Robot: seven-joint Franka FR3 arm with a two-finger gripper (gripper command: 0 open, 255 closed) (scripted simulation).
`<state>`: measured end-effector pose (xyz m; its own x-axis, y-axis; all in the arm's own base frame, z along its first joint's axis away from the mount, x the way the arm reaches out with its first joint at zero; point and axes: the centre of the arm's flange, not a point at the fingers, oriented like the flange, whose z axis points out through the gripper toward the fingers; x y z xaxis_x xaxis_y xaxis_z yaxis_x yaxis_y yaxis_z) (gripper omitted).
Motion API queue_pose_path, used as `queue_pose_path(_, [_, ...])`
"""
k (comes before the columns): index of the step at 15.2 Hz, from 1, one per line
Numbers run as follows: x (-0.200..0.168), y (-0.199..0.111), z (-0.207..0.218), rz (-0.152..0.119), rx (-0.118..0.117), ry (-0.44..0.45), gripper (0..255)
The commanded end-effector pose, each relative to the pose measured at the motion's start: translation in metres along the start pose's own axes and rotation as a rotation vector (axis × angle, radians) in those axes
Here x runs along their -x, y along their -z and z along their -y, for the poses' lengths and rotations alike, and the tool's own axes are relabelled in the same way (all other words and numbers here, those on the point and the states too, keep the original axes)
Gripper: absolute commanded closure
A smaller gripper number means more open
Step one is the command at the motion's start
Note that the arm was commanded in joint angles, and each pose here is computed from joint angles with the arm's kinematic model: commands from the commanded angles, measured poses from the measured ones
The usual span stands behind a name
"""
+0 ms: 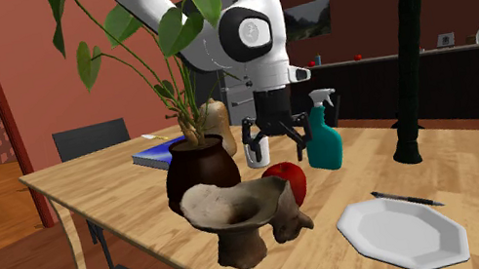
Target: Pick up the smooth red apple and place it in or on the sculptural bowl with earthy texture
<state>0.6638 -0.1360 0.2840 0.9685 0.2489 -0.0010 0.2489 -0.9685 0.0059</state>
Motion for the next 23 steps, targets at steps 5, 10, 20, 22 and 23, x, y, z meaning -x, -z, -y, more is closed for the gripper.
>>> queue_pose_path(5, [0.0, -0.004, 0.0, -0.001, 0.0, 0.0, 0])
queue_pose_path(10, [0.0, -0.004, 0.0, -0.001, 0.0, 0.0, 255])
queue_pose_path(20, [0.0, 0.012, -0.001, -0.001, 0.0, 0.0, 255])
queue_pose_path(22, [0.0, 0.023, -0.001, -0.001, 0.0, 0.0, 255])
queue_pose_path(23, [0.0, 0.028, -0.001, -0.001, 0.0, 0.0, 255])
